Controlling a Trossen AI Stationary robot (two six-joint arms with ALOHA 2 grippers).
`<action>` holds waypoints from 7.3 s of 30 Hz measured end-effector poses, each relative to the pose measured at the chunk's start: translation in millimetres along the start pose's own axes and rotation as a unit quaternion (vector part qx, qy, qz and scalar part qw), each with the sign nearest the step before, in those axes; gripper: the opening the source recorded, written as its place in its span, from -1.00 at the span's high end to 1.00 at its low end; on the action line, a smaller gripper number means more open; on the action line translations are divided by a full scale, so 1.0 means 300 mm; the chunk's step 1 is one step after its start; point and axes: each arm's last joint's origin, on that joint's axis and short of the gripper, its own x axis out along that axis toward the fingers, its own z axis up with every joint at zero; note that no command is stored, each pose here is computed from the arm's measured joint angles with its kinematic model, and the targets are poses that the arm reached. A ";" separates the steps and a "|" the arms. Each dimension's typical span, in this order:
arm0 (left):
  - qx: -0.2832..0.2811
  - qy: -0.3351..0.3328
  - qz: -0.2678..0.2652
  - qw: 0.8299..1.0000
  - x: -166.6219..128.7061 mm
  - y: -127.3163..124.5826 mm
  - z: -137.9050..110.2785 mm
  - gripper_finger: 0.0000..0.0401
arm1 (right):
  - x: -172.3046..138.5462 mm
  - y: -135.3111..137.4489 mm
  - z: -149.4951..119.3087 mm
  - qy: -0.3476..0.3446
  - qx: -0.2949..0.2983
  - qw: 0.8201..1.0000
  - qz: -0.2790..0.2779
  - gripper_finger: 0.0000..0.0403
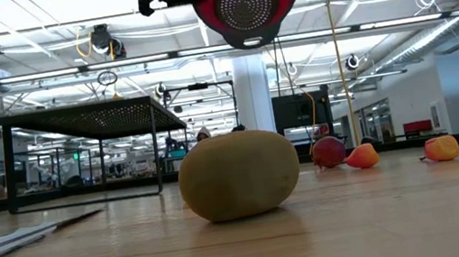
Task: Pick & Place Fruit
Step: Put the red strainer bowl on the shelf
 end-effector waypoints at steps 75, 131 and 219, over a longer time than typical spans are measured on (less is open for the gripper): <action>-0.332 0.456 0.044 0.824 -0.084 0.677 0.102 0.98 | -0.287 -0.187 -0.024 0.145 -0.071 0.921 0.356 1.00; -0.386 0.536 0.152 0.735 -0.105 0.934 -0.013 0.98 | -0.350 -0.264 -0.003 0.114 -0.052 0.921 0.369 1.00; -0.355 0.548 0.121 0.748 -0.122 0.975 -0.071 -0.02 | -0.349 -0.265 -0.003 0.119 -0.041 0.923 0.364 1.00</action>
